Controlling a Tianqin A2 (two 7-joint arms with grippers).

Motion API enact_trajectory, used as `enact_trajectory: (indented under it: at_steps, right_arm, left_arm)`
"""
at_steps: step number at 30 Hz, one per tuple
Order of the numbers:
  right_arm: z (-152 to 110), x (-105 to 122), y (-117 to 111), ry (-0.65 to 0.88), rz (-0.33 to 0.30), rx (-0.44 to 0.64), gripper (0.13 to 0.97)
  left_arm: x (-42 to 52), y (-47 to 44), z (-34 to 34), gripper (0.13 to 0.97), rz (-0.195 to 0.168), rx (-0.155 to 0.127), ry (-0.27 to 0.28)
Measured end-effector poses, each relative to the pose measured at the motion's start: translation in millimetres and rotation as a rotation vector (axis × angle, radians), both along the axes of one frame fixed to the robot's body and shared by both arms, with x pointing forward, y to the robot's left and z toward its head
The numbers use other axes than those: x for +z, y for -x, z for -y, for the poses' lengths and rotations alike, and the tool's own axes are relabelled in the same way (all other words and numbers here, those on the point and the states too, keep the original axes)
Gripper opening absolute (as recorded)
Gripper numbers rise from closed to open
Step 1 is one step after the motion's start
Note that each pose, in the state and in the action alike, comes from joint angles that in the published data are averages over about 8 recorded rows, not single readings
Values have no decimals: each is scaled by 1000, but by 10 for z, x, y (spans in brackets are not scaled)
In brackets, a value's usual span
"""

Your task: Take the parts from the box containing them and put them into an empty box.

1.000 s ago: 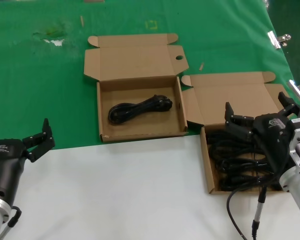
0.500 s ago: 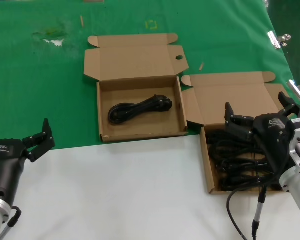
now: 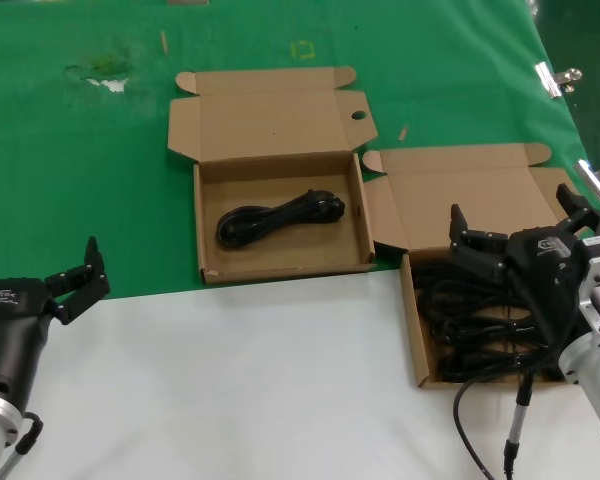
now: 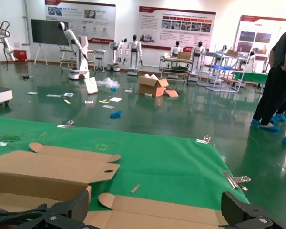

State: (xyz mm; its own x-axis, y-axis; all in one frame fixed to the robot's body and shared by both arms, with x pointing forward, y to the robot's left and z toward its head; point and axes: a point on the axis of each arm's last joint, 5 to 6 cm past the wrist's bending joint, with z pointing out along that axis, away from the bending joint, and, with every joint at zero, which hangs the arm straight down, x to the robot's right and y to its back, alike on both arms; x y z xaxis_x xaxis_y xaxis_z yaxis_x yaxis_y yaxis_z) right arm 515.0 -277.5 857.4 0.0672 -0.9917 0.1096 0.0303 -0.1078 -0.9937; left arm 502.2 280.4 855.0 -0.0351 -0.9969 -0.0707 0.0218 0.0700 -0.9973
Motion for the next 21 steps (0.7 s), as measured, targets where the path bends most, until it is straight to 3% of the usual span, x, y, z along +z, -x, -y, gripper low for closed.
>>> enact_trajectory:
  at_steps: [21]
  right_arm:
    - [0,0,0,0,0,0,966]
  left_arm:
    - [0,0,0,966,0,0,0]
